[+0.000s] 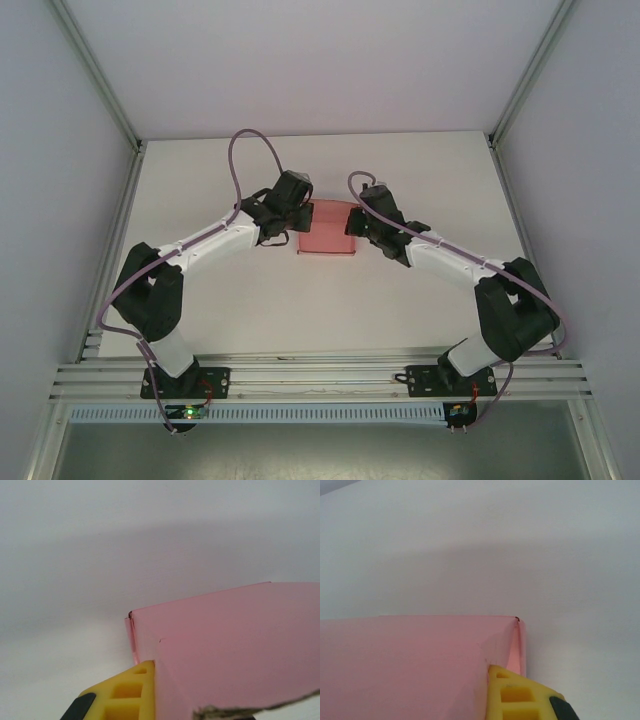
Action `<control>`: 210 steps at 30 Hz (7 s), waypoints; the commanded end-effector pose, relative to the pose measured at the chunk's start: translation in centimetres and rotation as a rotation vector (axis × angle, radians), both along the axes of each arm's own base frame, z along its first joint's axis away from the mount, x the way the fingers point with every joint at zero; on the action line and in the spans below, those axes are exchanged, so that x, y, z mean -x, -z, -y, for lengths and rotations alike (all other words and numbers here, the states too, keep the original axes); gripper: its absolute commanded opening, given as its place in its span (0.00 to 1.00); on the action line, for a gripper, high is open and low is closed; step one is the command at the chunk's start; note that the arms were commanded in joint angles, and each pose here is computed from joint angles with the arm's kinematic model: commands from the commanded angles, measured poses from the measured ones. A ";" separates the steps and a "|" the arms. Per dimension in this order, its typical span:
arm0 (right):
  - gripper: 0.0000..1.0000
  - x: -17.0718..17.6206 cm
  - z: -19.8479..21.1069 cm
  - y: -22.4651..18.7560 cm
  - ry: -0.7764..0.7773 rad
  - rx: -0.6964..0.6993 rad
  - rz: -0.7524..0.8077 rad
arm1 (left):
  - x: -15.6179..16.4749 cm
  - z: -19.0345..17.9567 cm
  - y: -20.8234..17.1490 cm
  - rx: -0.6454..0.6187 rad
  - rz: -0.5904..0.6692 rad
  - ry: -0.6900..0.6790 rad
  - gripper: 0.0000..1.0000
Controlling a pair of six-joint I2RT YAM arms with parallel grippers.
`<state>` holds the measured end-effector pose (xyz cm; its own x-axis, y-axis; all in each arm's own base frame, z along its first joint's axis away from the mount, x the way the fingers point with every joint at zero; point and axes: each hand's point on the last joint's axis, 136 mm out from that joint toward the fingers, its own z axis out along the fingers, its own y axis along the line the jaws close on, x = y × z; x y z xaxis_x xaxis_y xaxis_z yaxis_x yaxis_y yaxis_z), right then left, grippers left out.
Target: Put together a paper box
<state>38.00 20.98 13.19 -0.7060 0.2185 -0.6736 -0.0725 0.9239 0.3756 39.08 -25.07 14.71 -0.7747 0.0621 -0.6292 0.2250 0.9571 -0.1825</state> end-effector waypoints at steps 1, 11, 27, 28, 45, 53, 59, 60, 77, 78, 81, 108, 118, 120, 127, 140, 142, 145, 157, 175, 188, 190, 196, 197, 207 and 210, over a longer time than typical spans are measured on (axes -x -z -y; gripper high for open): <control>0.01 0.0 -3.5 -2.0 -0.106 -0.062 0.097 | 1.2 3.8 -0.2 0.110 0.002 0.074 0.00; 0.00 1.5 -4.5 -0.6 -0.155 -0.047 0.101 | 1.5 4.2 2.3 0.181 -0.034 0.038 0.00; 0.00 4.8 -2.8 2.3 -0.225 0.105 0.102 | 6.6 1.5 5.7 0.035 -0.017 0.080 0.01; 0.00 5.0 -2.5 2.4 -0.225 0.111 0.107 | 6.9 1.5 5.6 0.050 -0.011 0.090 0.03; 0.00 7.8 -0.5 2.6 -0.160 0.193 0.208 | 10.2 1.4 2.1 0.069 0.023 0.164 1.00; 0.00 9.1 -0.7 3.3 -0.163 0.210 0.224 | 11.7 -0.2 -0.5 0.119 0.023 0.100 1.00; 0.00 9.8 -0.4 3.8 -0.155 0.211 0.254 | 12.4 -2.8 -2.5 0.172 0.048 -0.033 1.00; 0.00 10.0 -0.5 3.8 -0.158 0.205 0.263 | 12.2 -3.3 -2.8 0.180 0.056 -0.066 1.00; 0.05 12.0 -0.7 4.9 -0.200 0.231 0.293 | 8.9 -3.3 3.5 0.511 -0.137 -0.256 0.99; 0.05 12.1 -0.9 5.0 -0.203 0.230 0.288 | 9.0 -3.3 3.7 0.521 -0.143 -0.263 0.99; 0.06 12.5 -1.2 5.4 -0.214 0.239 0.277 | 9.2 -2.8 4.2 0.558 -0.166 -0.258 0.98; 0.33 16.5 -2.0 7.6 -0.237 0.257 0.177 | 11.6 -3.8 10.1 0.490 -0.243 -0.290 0.42; 0.66 19.4 -3.5 7.9 -0.438 0.186 0.122 | 11.2 -3.8 11.3 0.439 -0.224 -0.276 0.38; 0.79 20.4 -3.7 8.2 -0.494 0.184 0.085 | 11.1 -3.7 11.3 0.433 -0.221 -0.270 0.37; 0.98 22.4 -3.5 6.3 -0.582 0.120 0.074 | 11.2 -3.8 11.4 0.387 -0.203 -0.263 0.37; 0.98 17.8 -0.5 -1.9 -0.367 0.017 0.260 | 11.2 -3.5 11.3 0.366 -0.194 -0.236 0.37; 0.98 16.4 -0.5 -1.8 -0.333 0.034 0.245 | 11.2 -3.2 11.2 0.372 -0.193 -0.229 0.37; 0.98 14.5 -0.6 -0.4 -0.297 0.072 0.187 | 11.2 -3.1 11.3 0.371 -0.196 -0.223 0.37; 0.79 12.7 -3.0 7.0 -0.367 -0.023 -0.090 | 11.3 -2.9 11.5 0.361 -0.205 -0.211 0.37; 0.53 13.3 -1.2 10.3 -0.292 -0.051 -0.191 | 11.6 -2.6 11.8 0.389 -0.205 -0.190 0.30; 0.85 13.2 -1.6 7.0 -0.309 -0.270 -0.251 | 11.4 -2.9 11.1 0.568 -0.169 -0.215 0.16; 0.85 13.9 -2.0 7.0 -0.336 -0.303 -0.284 | 11.4 -2.9 11.4 0.575 -0.179 -0.217 0.14; 0.85 14.8 -2.1 7.3 -0.358 -0.337 -0.342 | 11.4 -2.9 11.4 0.663 -0.175 -0.215 0.10; 0.85 15.0 -2.1 7.5 -0.363 -0.342 -0.357 | 11.4 -3.0 11.5 0.668 -0.179 -0.225 0.08; 0.77 15.1 -3.2 7.1 -0.416 -0.425 -0.390 | 11.6 -3.6 11.1 0.639 -0.156 -0.223 0.07; 0.68 15.1 -4.2 6.4 -0.454 -0.489 -0.390 | 11.4 -3.4 11.3 0.645 -0.161 -0.222 0.07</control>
<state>22.68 23.97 5.43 -0.9623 0.0667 -0.2636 -0.1617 0.6393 0.7518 28.31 -22.59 5.10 -0.7996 -0.4619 -0.3838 0.0031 0.6359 -0.7718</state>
